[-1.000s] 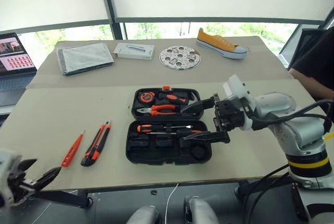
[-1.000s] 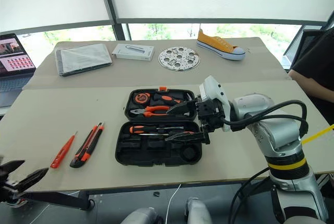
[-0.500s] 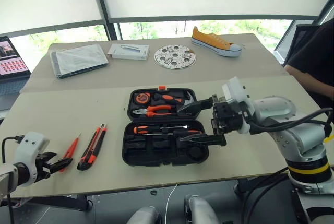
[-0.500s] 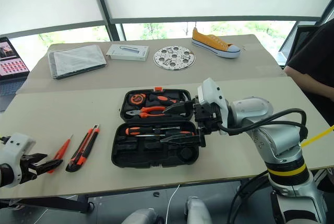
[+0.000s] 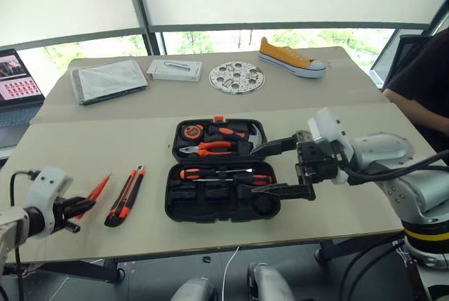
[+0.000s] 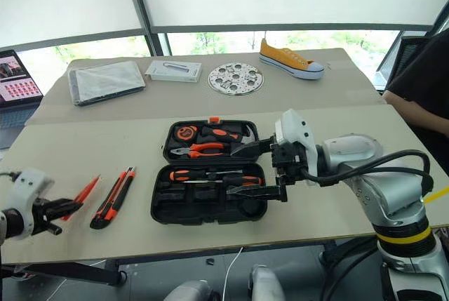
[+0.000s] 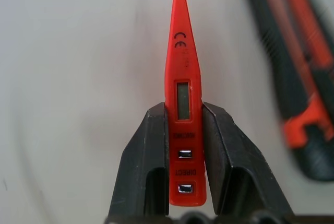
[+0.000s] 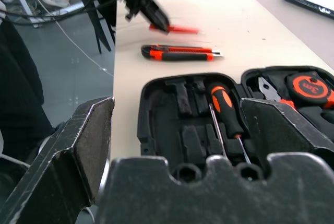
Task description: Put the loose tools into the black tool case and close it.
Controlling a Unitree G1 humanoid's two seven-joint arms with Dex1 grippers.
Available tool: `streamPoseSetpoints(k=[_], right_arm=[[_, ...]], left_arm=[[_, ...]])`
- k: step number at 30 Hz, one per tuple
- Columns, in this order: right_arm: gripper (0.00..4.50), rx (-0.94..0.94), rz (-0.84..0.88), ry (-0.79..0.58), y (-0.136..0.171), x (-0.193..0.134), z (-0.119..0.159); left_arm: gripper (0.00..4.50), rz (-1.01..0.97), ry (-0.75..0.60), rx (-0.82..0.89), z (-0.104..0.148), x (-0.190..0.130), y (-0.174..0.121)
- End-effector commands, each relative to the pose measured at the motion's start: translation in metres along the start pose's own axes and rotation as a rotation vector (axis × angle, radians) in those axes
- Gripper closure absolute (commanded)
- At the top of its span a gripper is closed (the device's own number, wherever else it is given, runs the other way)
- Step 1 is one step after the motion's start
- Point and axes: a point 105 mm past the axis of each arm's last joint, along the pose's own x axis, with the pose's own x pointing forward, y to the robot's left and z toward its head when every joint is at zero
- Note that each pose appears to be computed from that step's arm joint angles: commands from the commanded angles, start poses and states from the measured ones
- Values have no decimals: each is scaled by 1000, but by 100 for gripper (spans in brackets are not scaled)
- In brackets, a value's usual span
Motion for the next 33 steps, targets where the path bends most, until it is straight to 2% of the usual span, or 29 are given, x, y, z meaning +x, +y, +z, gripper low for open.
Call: streamPoseSetpoints(k=[1, 4, 9, 15, 20, 32, 33], right_arm=[[0, -34, -41, 20, 8, -11, 0], [0, -28, -66, 53, 14, -15, -9], [0, -7, -135, 49, 16, -17, -12], [0, 11, -187, 50, 25, -18, -17], [0, 11, -229, 41, 25, -18, -16], [0, 16, -273, 21, 22, -19, -13], [0, 16, -274, 20, 22, -18, -13]], left_arm=[[404, -363, -129, 290, 60, 5, -53], [404, -543, -106, 414, 74, 23, -76], [404, -713, -22, 541, 68, 54, -94], [404, -722, 60, 573, 61, 93, -101], [404, -758, 71, 510, 62, 100, -113], [404, -776, 99, 552, 50, 108, -116], [354, -776, 83, 546, 54, 109, -118]])
